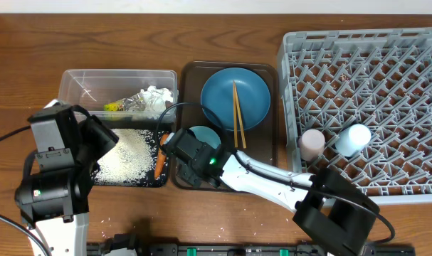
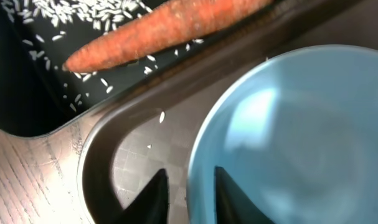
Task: Sort waste into correct bins and load items into the dishwasher rack
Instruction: 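Lift the light-blue bowl and carry it right over the rack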
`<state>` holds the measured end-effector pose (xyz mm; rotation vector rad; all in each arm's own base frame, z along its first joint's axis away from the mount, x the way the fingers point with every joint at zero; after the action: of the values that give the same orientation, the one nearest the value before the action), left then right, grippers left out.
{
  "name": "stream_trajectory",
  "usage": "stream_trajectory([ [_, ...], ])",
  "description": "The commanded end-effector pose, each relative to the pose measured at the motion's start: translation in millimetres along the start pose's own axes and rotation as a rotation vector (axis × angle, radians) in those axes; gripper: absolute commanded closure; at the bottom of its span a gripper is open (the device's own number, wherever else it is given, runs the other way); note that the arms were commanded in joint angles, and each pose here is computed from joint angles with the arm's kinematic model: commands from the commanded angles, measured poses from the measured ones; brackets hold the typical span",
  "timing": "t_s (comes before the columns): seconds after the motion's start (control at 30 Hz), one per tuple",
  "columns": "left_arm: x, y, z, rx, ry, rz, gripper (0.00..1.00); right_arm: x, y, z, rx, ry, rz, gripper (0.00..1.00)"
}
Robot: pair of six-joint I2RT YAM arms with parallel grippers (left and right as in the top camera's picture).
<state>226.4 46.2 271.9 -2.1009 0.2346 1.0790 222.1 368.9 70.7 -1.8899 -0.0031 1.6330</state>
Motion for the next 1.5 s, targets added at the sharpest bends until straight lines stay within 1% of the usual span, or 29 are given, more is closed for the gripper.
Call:
stream_trajectory([
  [0.0,0,0,2,-0.006,-0.011,0.007,0.29,-3,-3,2,-0.006,0.003,0.000,0.79],
  [0.03,0,1,2,-0.006,-0.012,0.009,0.27,-3,-2,2,-0.006,0.003,0.004,0.80],
  [0.2,0,1,3,-0.005,-0.014,0.011,0.26,-3,-1,3,-0.006,0.002,0.006,0.81],
  [0.23,0,1,3,-0.006,-0.014,0.011,0.26,-3,-1,3,-0.006,0.002,0.007,0.80],
  [0.3,0,1,3,-0.006,-0.015,0.012,0.25,-3,0,3,-0.006,0.002,0.011,0.74],
  [0.37,0,3,4,-0.005,-0.020,0.019,0.25,-3,0,3,-0.006,0.002,0.014,0.73],
  [0.53,0,5,6,-0.004,-0.029,0.030,0.23,-3,2,3,-0.006,0.000,0.022,0.83],
  [0.67,0,5,6,-0.004,-0.030,0.031,0.21,-3,3,3,-0.006,0.000,0.026,0.84],
  [0.7,0,5,6,-0.004,-0.030,0.031,0.17,-3,3,3,-0.006,0.000,0.027,0.85],
  [0.8,0,5,6,-0.004,-0.030,0.032,0.14,-3,2,3,-0.006,0.000,0.023,0.85],
  [0.83,0,5,6,-0.004,-0.030,0.031,0.11,-3,1,3,-0.006,0.001,0.018,0.87],
  [0.9,0,5,6,-0.004,-0.030,0.032,0.10,-3,-2,3,-0.006,0.002,0.001,0.99],
  [1.0,0,5,6,-0.004,-0.030,0.032,0.09,-7,-10,5,-0.007,-0.016,-0.024,0.99],
  [1.2,0,5,6,-0.004,-0.030,0.031,0.07,-48,-35,18,-0.015,-0.125,-0.138,0.99],
  [1.23,0,5,6,-0.004,-0.030,0.031,0.04,-63,-40,21,-0.020,-0.144,-0.173,0.99],
  [1.37,0,5,6,-0.004,-0.030,0.031,0.03,-113,-54,23,-0.028,-0.175,-0.283,0.99],
  [1.47,0,5,6,-0.004,-0.030,0.032,0.03,-165,-62,13,-0.021,-0.161,-0.400,0.99],
])
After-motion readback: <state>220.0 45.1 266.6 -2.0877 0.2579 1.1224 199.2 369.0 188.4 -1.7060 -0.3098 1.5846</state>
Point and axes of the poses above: each gripper's point midway between its finger pads, its own x axis out along the fingers, its own z axis along the line the jaws close on, y = z × x, the point moved 4 cm from there along -x, back along the fingers, and after that the axes turned 7 degrees about -x, right-handed, at the moved point
